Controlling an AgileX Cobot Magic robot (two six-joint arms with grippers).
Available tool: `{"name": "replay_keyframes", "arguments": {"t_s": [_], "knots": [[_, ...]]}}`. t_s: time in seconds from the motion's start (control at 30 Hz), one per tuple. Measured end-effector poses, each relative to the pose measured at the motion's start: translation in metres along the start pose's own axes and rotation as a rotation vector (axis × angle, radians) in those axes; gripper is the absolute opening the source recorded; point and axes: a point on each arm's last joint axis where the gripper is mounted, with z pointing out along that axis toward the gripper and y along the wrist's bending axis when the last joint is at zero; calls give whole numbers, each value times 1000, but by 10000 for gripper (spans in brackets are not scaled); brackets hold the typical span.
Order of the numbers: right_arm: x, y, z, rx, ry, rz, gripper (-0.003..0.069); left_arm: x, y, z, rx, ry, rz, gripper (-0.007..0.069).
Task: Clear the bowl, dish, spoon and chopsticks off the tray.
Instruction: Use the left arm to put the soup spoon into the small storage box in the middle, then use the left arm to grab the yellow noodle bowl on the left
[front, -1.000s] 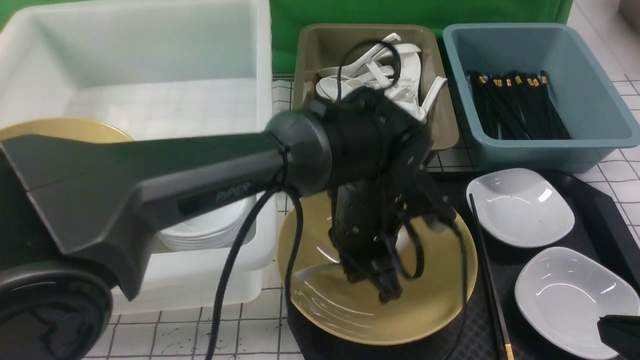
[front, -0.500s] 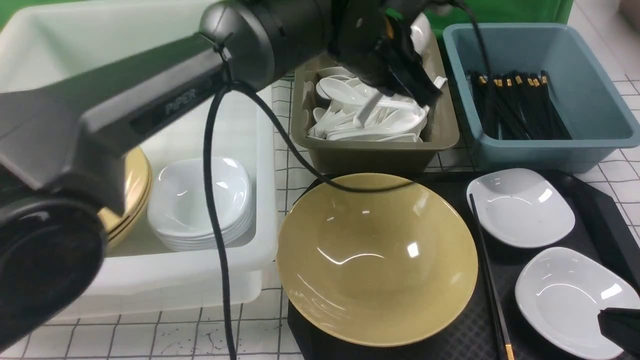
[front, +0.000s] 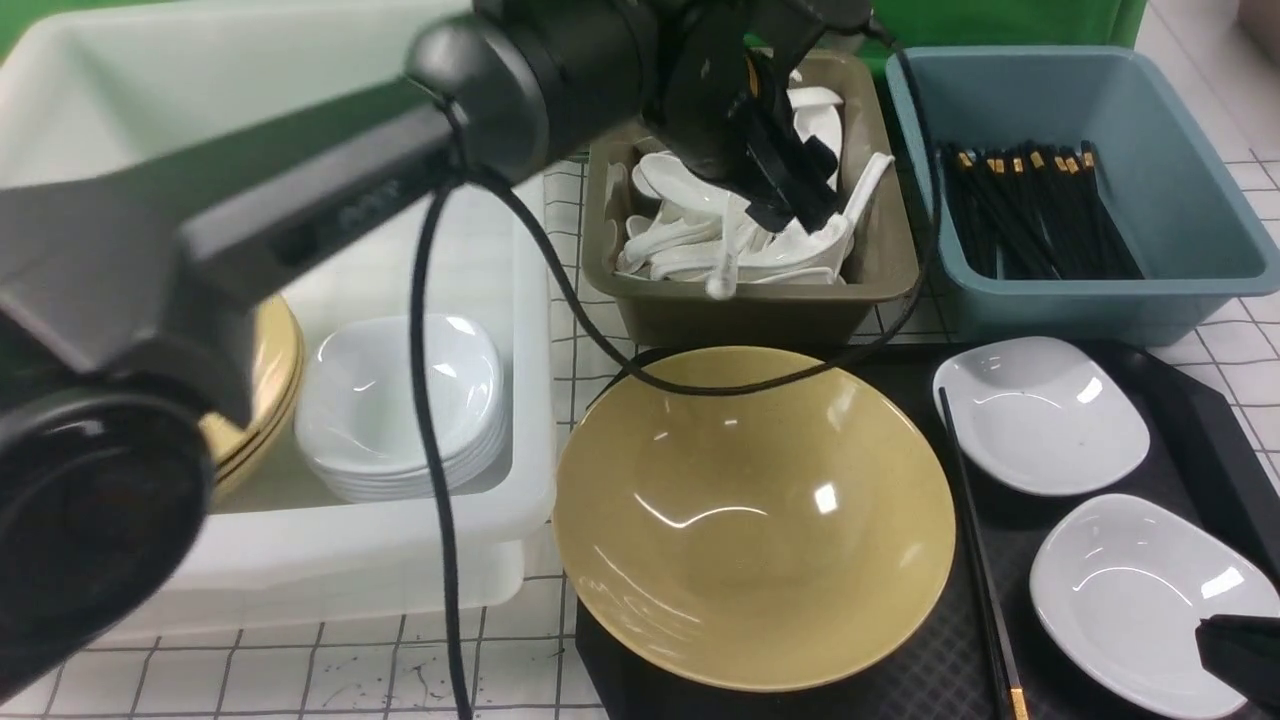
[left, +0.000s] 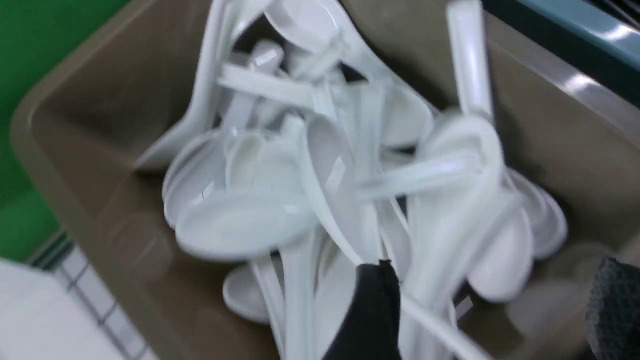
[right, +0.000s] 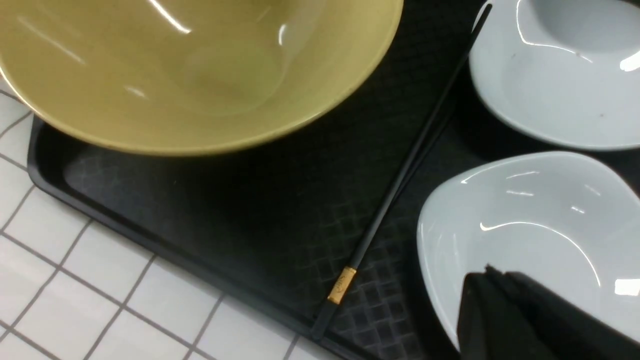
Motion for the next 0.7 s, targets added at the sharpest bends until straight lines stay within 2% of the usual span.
{"name": "replay_keyframes", "arguments": {"t_s": [0.3, 0.53, 0.7], "knots": [[0, 0, 0, -3, -1, 5, 47, 36, -9, -5, 67, 410, -30, 487], [0, 0, 0, -4, -2, 6, 47, 48, -18, 27, 100, 460, 20, 487], [0, 0, 0, -4, -2, 6, 48, 70, -36, 64, 204, 566, 47, 452]]}}
